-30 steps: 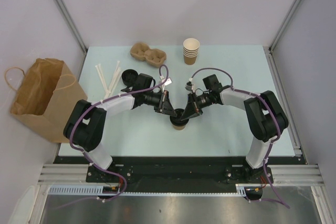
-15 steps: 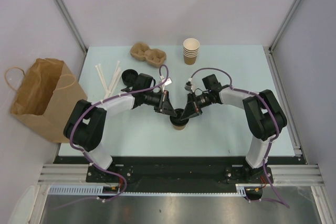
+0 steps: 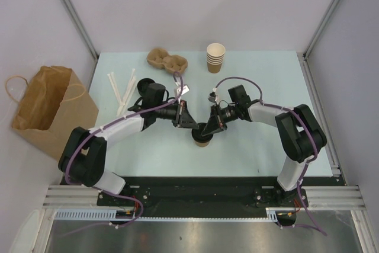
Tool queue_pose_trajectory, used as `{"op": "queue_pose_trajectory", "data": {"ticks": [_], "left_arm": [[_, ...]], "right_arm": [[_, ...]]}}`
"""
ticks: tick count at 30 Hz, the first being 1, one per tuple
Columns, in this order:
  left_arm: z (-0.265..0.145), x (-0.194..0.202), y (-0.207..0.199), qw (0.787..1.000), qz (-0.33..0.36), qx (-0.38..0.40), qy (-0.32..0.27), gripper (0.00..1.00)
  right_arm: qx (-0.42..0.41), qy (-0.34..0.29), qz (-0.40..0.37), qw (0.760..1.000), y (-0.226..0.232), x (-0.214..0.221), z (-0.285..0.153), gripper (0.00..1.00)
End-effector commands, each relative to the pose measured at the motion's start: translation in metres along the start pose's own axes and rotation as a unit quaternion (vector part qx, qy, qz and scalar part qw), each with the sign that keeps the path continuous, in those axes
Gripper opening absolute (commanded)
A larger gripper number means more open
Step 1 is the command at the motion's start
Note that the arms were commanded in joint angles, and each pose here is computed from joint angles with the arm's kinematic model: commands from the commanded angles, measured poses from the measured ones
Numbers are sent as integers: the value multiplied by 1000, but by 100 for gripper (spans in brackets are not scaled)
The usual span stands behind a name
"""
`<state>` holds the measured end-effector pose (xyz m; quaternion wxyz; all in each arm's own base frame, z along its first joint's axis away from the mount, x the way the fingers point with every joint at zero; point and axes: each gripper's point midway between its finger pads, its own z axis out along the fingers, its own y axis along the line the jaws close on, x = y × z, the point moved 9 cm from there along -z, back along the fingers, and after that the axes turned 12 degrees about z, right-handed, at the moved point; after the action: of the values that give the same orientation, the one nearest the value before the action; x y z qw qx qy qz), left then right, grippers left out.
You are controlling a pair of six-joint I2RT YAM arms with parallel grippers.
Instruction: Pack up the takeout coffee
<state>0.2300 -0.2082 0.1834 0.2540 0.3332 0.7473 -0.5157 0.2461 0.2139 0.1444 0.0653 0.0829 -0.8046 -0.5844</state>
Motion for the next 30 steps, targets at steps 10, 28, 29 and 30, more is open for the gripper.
{"op": "queue_pose_trajectory", "data": {"ticks": [10, 28, 29, 30], "left_arm": [[-20, -28, -38, 995, 62, 52, -50, 0], [24, -27, -52, 984, 158, 71, -47, 0], [27, -25, -50, 984, 156, 73, -43, 0], [31, -21, -51, 984, 157, 78, -38, 0]], "right_arm": [[-24, -58, -5, 998, 24, -15, -5, 0], [31, -63, 18, 997, -13, -17, 8, 0], [31, -65, 17, 997, -14, -18, 7, 0], [31, -65, 15, 997, -14, -18, 7, 0]]}}
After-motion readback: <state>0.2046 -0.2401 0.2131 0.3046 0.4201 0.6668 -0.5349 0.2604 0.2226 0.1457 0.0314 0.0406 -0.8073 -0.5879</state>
